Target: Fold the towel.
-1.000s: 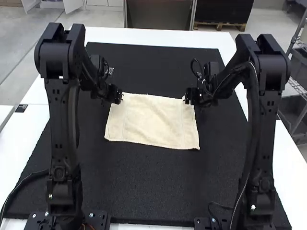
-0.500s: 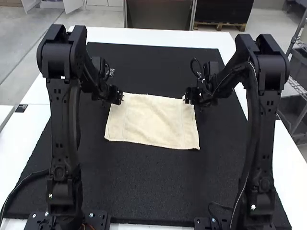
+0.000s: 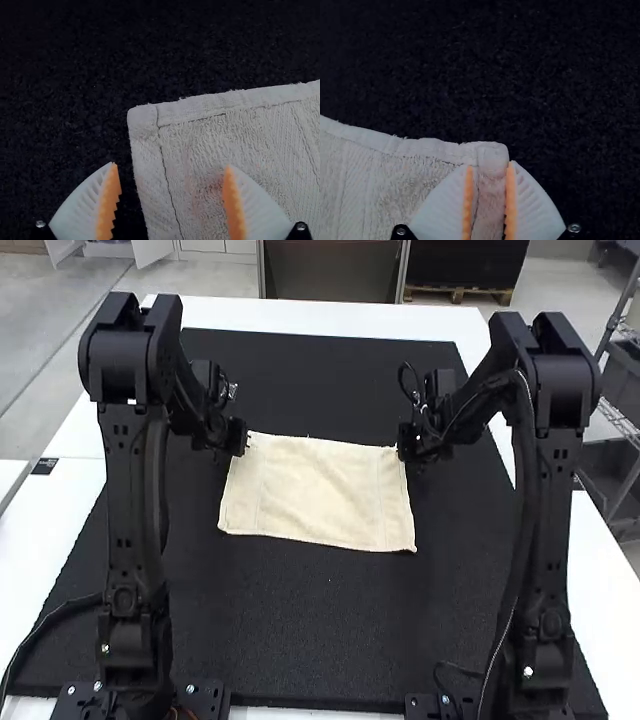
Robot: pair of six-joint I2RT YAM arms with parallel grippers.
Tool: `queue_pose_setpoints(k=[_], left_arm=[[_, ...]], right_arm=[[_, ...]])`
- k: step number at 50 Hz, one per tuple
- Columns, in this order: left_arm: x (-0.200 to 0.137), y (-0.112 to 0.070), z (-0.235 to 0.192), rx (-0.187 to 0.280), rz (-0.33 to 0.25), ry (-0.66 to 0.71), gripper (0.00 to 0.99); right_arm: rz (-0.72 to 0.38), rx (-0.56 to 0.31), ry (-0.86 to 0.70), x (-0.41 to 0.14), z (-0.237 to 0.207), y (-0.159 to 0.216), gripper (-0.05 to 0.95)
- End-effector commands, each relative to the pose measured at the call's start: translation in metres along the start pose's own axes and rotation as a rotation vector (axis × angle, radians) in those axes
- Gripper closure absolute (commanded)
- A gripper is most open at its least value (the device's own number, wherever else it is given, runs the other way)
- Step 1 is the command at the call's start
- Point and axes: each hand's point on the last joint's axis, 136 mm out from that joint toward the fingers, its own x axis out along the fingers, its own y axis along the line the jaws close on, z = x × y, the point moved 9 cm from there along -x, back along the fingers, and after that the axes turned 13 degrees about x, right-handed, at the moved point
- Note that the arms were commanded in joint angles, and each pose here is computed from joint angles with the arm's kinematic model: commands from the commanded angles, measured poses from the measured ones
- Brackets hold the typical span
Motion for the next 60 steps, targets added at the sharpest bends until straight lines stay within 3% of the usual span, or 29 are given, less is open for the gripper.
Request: queue_pose_setpoints(k=[1,4,20,45,60], left_arm=[[0.007,-0.002,-0.003,-0.004,-0.019,0.008,0.82],[0.006,-0.001,-0.003,-0.002,-0.018,0.006,0.975],[0.001,0.003,0.009,0.012,-0.007,-0.038,0.97],[-0.024,-0.002,0.025,0.011,-0.077,-0.078,0.979],[-0.042,0.004,0.024,0.003,-0.08,-0.078,0.979]], right_arm=[[0.084,0.006,0.062,0.009,-0.013,0.013,0.92],[0.087,0.008,0.066,0.009,-0.014,0.012,0.92],[0.132,0.025,0.066,0.005,-0.009,0.013,0.92],[0.168,0.057,-0.028,-0.033,0.028,0.011,0.92],[0.162,0.071,-0.06,-0.055,0.04,0.005,0.92]])
